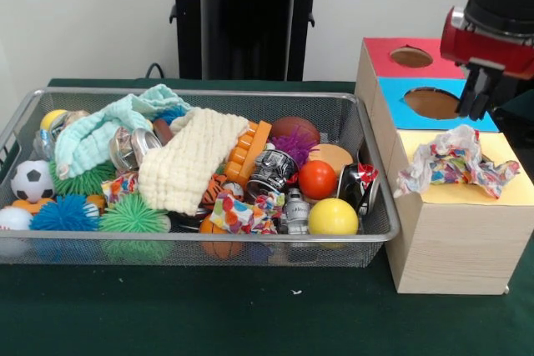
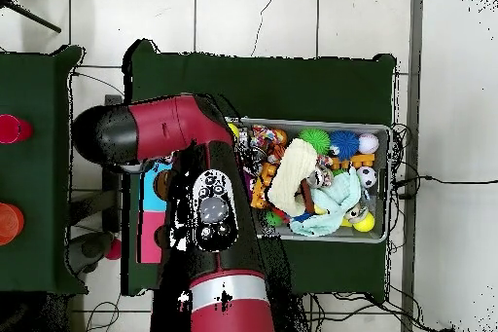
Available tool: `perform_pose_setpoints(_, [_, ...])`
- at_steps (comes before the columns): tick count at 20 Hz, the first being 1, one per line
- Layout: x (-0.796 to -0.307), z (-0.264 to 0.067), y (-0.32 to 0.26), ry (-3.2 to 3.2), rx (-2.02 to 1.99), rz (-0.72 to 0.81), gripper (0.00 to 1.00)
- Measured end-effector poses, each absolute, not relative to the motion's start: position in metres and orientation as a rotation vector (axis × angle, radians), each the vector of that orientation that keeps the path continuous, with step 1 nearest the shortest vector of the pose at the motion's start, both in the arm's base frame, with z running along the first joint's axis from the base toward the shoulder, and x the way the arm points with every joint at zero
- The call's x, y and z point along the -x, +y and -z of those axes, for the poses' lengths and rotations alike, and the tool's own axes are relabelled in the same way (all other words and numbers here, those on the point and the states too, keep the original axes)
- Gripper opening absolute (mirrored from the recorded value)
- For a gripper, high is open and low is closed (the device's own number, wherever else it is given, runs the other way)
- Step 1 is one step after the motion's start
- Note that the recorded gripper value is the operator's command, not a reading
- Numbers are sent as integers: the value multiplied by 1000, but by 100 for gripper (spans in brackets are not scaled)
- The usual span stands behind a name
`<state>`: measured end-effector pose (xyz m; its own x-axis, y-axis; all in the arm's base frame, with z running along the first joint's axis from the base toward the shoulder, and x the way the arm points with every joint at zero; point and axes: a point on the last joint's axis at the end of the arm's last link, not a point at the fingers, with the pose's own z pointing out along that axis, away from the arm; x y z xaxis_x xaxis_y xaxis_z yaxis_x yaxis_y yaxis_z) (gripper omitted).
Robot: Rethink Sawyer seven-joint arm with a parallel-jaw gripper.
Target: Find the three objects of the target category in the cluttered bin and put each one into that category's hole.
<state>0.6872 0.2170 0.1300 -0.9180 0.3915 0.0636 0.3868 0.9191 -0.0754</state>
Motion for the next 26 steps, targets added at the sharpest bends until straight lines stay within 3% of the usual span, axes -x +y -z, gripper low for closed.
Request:
perform_pose_setpoints(12, [-696, -164, 231, -3063, 555, -72, 0])
perform_pose_setpoints(26, [-713, -148, 221, -3279, 450, -107, 0])
